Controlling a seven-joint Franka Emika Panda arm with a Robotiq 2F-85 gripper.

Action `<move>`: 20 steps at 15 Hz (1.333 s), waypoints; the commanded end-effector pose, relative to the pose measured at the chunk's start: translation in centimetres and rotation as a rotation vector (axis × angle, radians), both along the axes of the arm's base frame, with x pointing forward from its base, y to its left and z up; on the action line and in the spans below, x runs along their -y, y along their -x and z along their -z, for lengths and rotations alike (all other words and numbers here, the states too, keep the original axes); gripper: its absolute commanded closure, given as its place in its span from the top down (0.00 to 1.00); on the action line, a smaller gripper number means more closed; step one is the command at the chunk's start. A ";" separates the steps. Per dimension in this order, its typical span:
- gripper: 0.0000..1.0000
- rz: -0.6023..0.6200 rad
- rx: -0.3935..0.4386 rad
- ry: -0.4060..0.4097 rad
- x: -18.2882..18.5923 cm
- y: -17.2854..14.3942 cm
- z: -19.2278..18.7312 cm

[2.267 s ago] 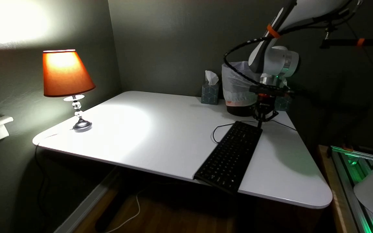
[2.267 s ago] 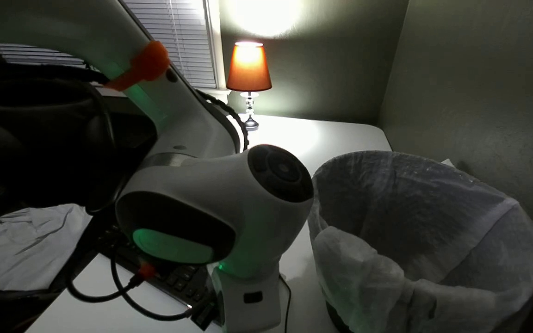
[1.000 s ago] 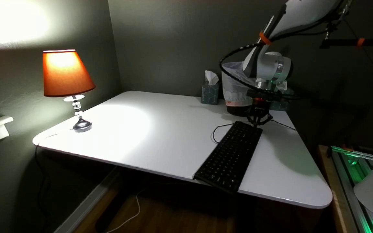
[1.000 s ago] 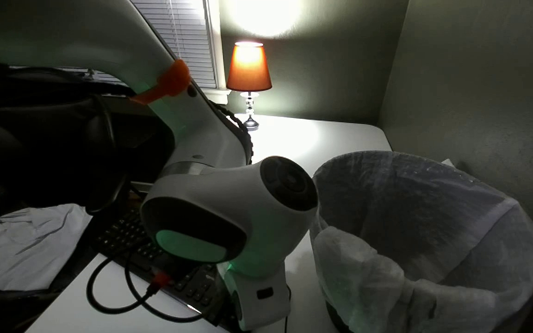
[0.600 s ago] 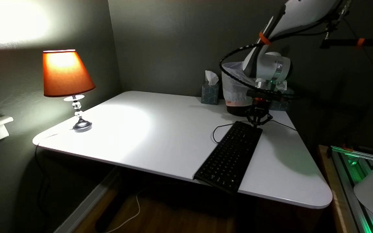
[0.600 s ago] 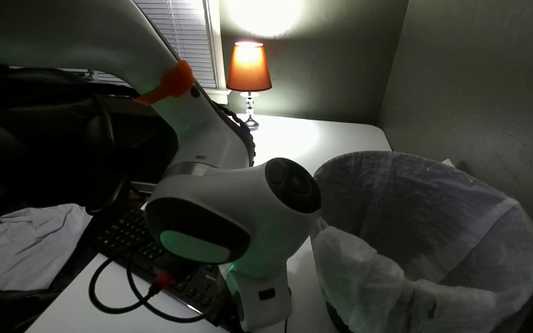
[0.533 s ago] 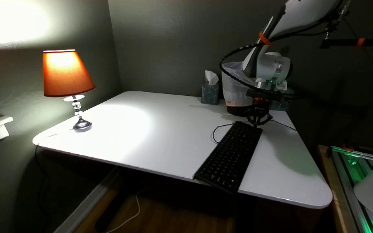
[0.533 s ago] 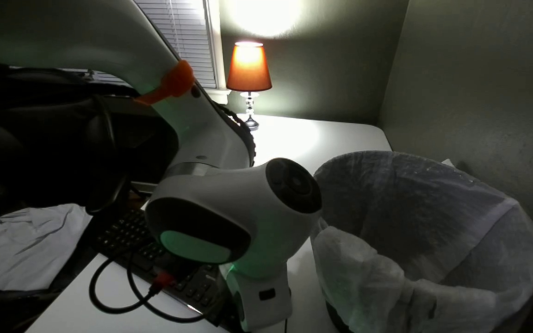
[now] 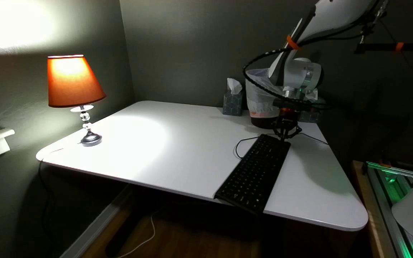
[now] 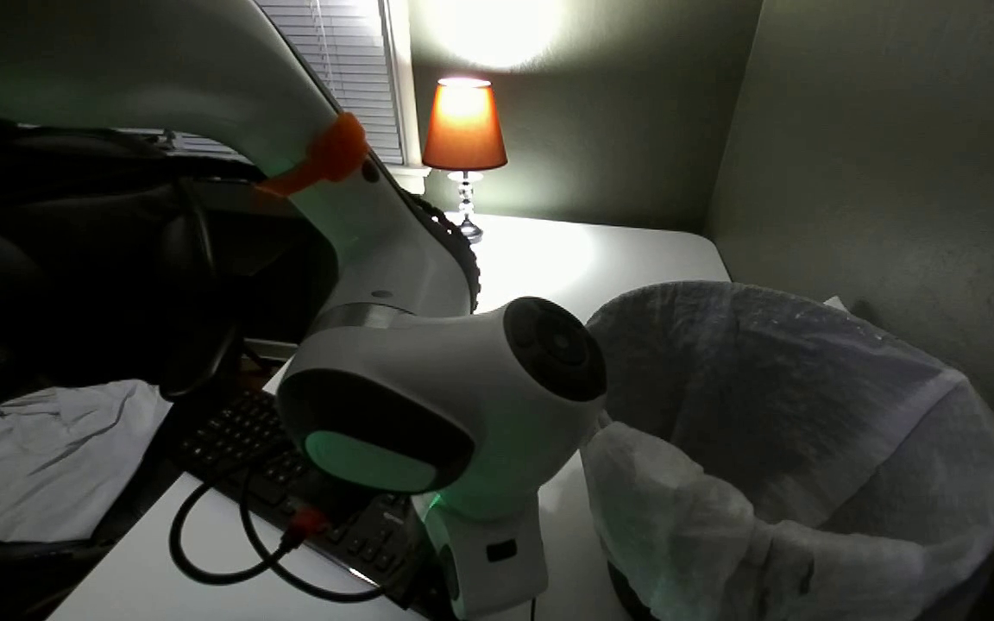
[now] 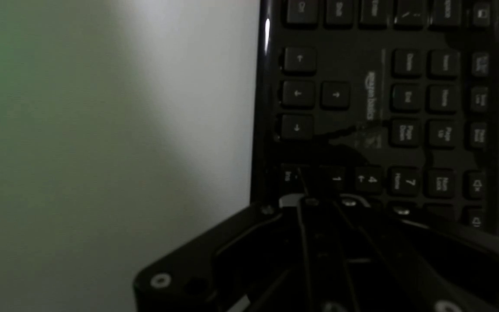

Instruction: Press a button on the keyboard

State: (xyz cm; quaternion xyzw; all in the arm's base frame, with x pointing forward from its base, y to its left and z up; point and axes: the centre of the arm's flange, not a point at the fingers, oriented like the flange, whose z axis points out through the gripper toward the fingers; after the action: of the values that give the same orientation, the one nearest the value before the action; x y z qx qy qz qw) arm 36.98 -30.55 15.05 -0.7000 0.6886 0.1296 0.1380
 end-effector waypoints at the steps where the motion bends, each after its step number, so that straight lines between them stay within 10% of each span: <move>1: 0.00 -0.001 0.008 -0.014 -0.7 0.3 -0.3; 12: 0.00 -0.004 0.040 0.019 -4.1 1.1 -3.8; 13: 0.26 -0.010 0.049 0.020 -4.4 1.0 -4.2; 20: 0.70 -0.096 0.020 0.197 -9.4 0.3 -9.6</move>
State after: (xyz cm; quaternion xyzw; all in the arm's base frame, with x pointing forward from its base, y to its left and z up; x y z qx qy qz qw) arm 37.64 -24.75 21.09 -0.7343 0.6648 0.0781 0.1125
